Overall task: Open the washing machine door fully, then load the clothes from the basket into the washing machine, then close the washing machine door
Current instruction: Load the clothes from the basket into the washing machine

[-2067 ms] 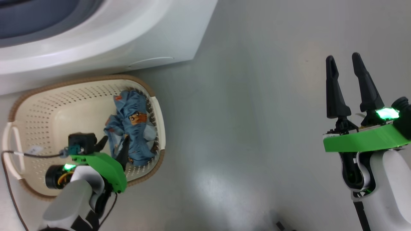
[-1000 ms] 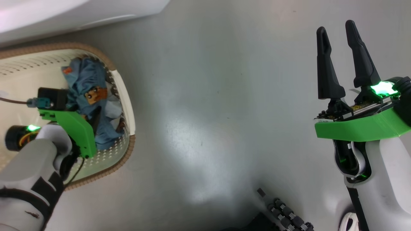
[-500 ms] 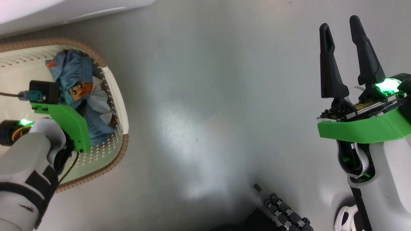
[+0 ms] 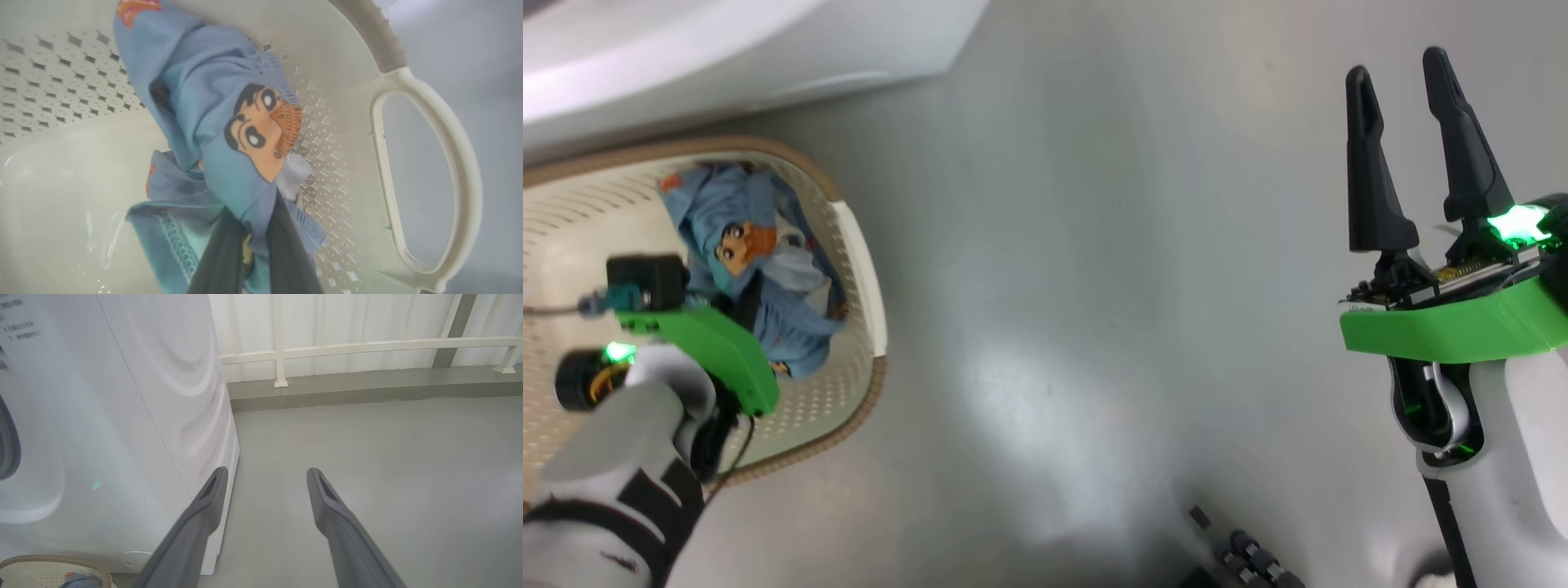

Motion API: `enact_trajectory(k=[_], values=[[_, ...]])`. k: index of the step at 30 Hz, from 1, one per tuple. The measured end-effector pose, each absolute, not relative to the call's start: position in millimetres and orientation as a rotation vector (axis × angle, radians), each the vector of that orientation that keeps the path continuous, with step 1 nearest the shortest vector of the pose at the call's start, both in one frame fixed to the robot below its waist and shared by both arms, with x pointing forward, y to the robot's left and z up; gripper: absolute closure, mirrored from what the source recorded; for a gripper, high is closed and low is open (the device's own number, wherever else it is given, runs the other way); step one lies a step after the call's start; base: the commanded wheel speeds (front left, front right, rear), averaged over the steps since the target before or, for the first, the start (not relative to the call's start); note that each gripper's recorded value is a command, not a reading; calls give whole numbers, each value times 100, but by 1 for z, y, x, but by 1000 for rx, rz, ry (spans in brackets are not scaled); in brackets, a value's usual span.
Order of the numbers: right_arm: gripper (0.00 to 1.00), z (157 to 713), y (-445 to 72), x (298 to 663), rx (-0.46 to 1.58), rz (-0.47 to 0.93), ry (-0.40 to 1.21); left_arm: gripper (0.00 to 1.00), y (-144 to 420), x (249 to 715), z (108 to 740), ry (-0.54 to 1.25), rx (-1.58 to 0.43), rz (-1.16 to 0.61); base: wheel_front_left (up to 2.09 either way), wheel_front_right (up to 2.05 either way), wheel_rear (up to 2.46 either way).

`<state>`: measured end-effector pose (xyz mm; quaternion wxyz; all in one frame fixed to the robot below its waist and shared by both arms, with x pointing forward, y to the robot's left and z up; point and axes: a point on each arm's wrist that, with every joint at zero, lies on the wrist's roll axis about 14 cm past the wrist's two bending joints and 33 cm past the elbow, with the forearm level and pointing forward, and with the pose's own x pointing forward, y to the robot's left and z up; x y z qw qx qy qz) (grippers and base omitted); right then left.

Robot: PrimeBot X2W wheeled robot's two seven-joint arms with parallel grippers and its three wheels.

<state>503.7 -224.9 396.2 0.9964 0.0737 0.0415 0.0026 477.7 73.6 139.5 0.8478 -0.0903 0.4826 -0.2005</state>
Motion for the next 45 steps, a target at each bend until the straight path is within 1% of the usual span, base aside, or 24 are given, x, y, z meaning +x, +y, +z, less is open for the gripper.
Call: enact_trajectory(k=[9, 15, 25, 27, 34, 45], values=[[0, 419, -218, 492, 148, 40, 63, 100, 96, 472, 189, 913, -250, -336, 0, 0, 0], [0, 439, -213, 483, 159, 62, 35, 100, 113, 487, 238, 783, -287, -284, 0, 0, 0], [0, 465, -205, 457, 185, 83, 5, 100, 146, 475, 311, 576, -265, -224, 0, 0, 0], [0, 473, -202, 444, 209, 87, -3, 100, 161, 464, 339, 489, -248, -193, 0, 0, 0], [0, 489, -198, 424, 216, 99, -32, 100, 180, 443, 388, 330, -237, -148, 0, 0, 0], [0, 502, -198, 400, 222, 102, -58, 100, 195, 403, 434, 177, -200, -108, 0, 0, 0]])
